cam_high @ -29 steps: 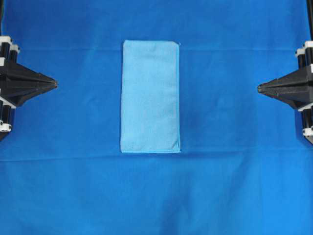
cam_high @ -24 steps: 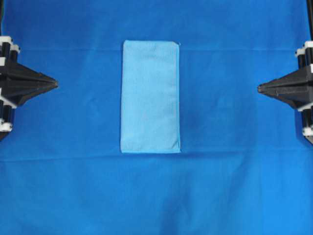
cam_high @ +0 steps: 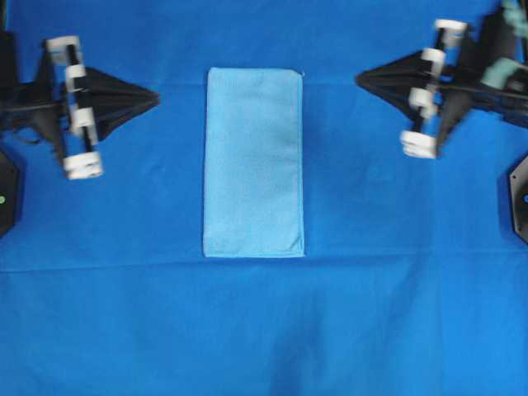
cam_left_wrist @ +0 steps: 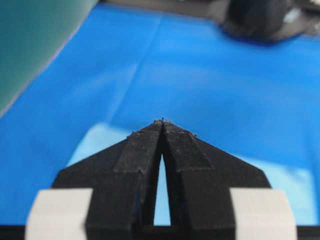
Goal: Fold a vertical towel.
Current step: 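Move both grippers inward toward the top corners of the light-blue towel, then lower both grippers and pinch the towel's top left and right corners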
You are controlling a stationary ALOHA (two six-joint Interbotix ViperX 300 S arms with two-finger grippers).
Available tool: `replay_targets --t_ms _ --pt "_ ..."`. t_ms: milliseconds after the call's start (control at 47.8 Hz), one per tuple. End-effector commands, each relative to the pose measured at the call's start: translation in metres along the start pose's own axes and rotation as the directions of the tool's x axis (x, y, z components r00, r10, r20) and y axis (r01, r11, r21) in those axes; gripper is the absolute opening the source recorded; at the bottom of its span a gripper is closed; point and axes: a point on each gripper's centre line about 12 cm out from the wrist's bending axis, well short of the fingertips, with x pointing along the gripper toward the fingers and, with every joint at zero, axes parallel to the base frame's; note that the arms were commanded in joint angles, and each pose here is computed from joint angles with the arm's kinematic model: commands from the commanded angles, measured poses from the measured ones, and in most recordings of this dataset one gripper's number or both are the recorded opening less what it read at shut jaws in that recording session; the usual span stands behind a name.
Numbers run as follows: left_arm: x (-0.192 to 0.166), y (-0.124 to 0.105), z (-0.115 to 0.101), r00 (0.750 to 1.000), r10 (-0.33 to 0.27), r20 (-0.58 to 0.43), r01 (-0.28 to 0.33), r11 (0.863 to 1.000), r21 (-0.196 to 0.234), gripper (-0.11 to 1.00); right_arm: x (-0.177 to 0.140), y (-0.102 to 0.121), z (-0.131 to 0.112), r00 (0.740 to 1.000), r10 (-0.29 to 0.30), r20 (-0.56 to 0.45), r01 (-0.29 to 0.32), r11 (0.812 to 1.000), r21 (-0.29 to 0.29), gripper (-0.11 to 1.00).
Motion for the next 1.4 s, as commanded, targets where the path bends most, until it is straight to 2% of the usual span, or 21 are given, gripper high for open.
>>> replay_targets --t_ms 0,63,188,314,397,439,565,711,1046,1108,1192,1234,1338,1380 --pt "0.019 0.009 0.0 0.999 0.033 -0.02 -0.033 0.999 -0.007 0.01 0.026 -0.009 0.004 0.999 -0.025 -0.046 0.025 1.0 -0.002 0.0" --pt "0.033 0.016 -0.011 0.996 0.054 -0.066 -0.055 0.998 -0.01 0.06 0.042 -0.014 -0.002 0.995 -0.038 -0.095 0.037 0.999 -0.008 0.0" --pt "0.056 0.026 -0.028 0.989 0.083 -0.123 -0.086 0.996 -0.015 0.37 0.076 -0.023 -0.017 0.982 -0.054 -0.178 0.051 0.998 -0.022 0.03" --pt "0.077 0.044 -0.05 0.975 0.127 -0.183 -0.134 0.991 -0.022 0.68 0.102 -0.033 -0.037 0.968 -0.069 -0.242 0.064 0.998 -0.029 0.39" --pt "0.088 0.056 -0.063 0.964 0.157 -0.212 -0.167 0.986 -0.027 0.75 0.117 -0.04 -0.049 0.958 -0.079 -0.277 0.073 0.997 -0.032 0.61" --pt "0.093 0.062 -0.072 0.959 0.167 -0.23 -0.178 0.984 -0.027 0.75 0.122 -0.043 -0.053 0.954 -0.083 -0.288 0.078 0.996 -0.032 0.64" --pt "0.108 0.073 -0.096 0.942 0.188 -0.279 -0.204 0.978 -0.03 0.75 0.136 -0.05 -0.067 0.943 -0.093 -0.32 0.089 0.996 -0.029 0.57" --pt "0.117 0.084 -0.117 0.926 0.208 -0.316 -0.23 0.973 -0.033 0.75 0.147 -0.058 -0.083 0.929 -0.104 -0.355 0.103 0.994 -0.022 0.58" --pt "0.121 0.099 -0.14 0.902 0.234 -0.362 -0.265 0.964 -0.038 0.71 0.154 -0.069 -0.098 0.915 -0.12 -0.384 0.124 0.992 -0.014 0.57" --pt "0.121 0.098 -0.141 0.901 0.232 -0.366 -0.262 0.964 -0.033 0.64 0.154 -0.068 -0.099 0.913 -0.118 -0.39 0.122 0.992 -0.014 0.56" --pt "0.121 0.096 -0.142 0.899 0.228 -0.373 -0.252 0.968 -0.017 0.44 0.154 -0.065 -0.1 0.913 -0.112 -0.392 0.116 0.993 -0.015 0.47" --pt "0.121 0.096 -0.142 0.899 0.228 -0.373 -0.251 0.968 -0.014 0.32 0.154 -0.062 -0.1 0.912 -0.108 -0.395 0.11 0.994 -0.017 0.38" --pt "0.122 0.096 -0.142 0.897 0.225 -0.38 -0.247 0.969 -0.008 0.08 0.154 -0.057 -0.101 0.912 -0.098 -0.399 0.099 0.995 -0.018 0.09" --pt "0.123 0.096 -0.142 0.896 0.225 -0.383 -0.247 0.969 -0.008 0.04 0.154 -0.056 -0.101 0.913 -0.096 -0.398 0.097 0.995 -0.017 0.05"
